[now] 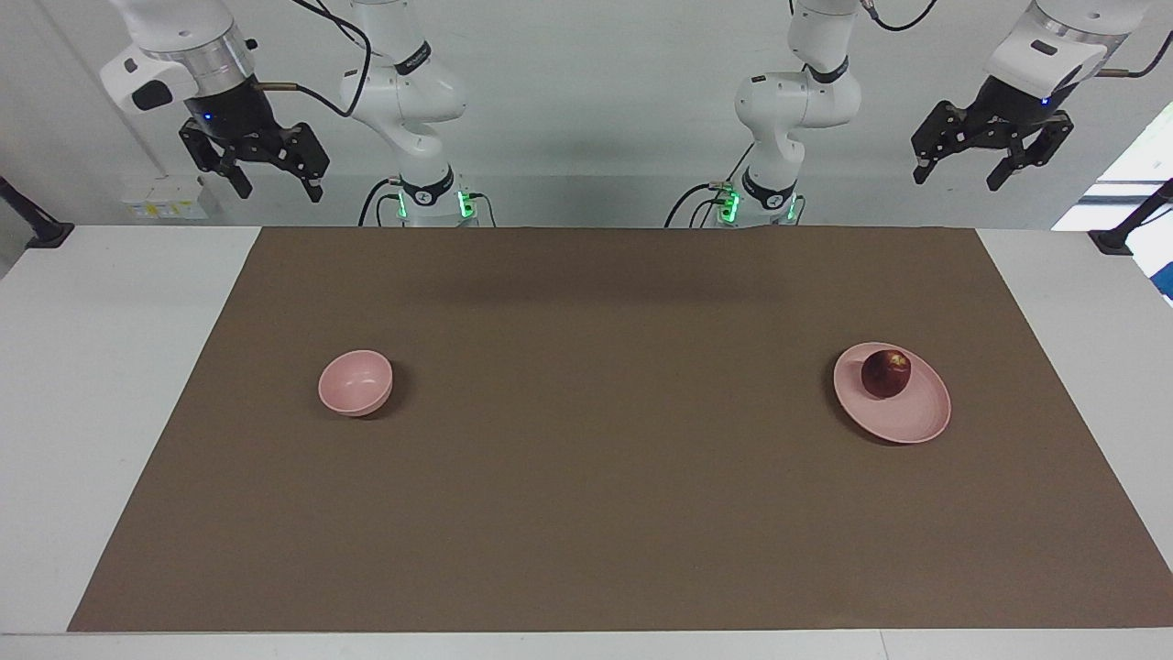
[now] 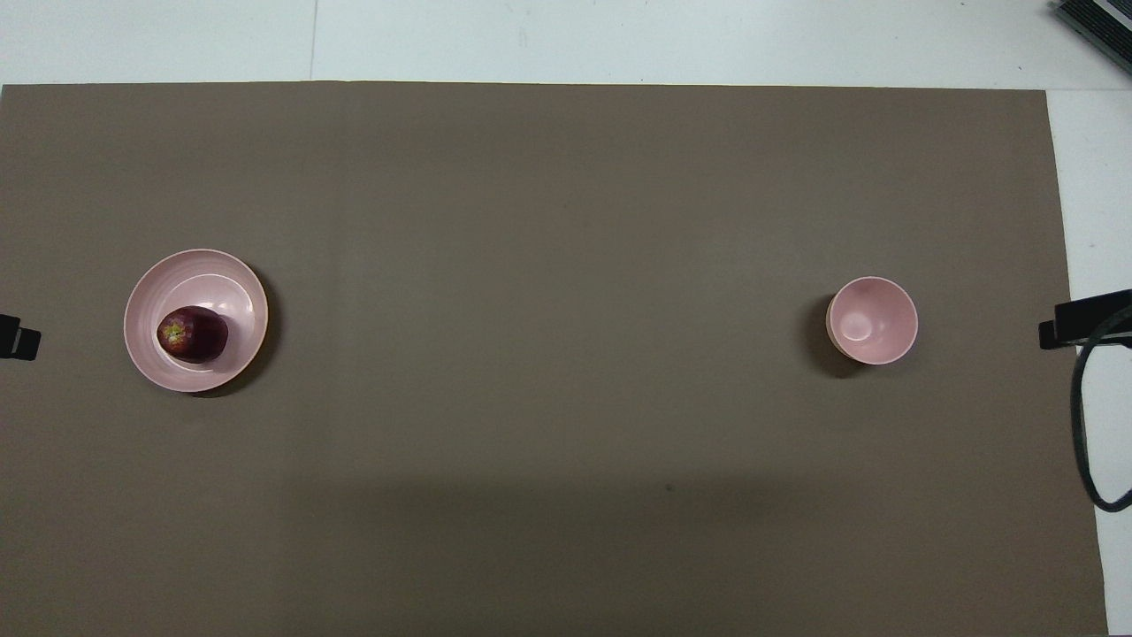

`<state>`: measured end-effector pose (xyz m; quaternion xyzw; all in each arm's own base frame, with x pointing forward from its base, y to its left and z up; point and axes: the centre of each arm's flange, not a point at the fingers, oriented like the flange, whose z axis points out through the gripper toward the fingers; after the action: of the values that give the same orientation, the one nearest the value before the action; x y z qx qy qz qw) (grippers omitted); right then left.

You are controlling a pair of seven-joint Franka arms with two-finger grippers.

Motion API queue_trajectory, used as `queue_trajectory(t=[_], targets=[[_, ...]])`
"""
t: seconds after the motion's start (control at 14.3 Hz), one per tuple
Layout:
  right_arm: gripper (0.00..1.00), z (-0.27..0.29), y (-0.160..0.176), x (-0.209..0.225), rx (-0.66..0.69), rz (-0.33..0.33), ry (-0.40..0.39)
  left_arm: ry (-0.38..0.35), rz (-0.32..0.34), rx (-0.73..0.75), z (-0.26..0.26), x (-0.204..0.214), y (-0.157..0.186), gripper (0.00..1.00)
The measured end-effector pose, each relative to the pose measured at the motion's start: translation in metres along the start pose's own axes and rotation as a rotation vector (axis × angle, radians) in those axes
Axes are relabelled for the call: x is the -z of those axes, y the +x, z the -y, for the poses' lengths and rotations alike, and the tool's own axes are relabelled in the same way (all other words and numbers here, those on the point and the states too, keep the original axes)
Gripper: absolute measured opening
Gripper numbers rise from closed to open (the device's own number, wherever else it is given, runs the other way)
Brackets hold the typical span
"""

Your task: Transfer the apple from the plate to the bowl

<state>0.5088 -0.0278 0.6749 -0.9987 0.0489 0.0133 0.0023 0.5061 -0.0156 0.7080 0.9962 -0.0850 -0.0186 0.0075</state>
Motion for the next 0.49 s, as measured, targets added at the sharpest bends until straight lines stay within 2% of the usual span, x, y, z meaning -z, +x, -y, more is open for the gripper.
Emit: queue_trajectory(t=[0.49], targets=[[1.00, 0.0003, -0.0002, 0.0028, 0.001, -0.006, 0.000, 0.000, -0.001, 0.004, 0.0018, 0.0003, -0.0005, 1.00]])
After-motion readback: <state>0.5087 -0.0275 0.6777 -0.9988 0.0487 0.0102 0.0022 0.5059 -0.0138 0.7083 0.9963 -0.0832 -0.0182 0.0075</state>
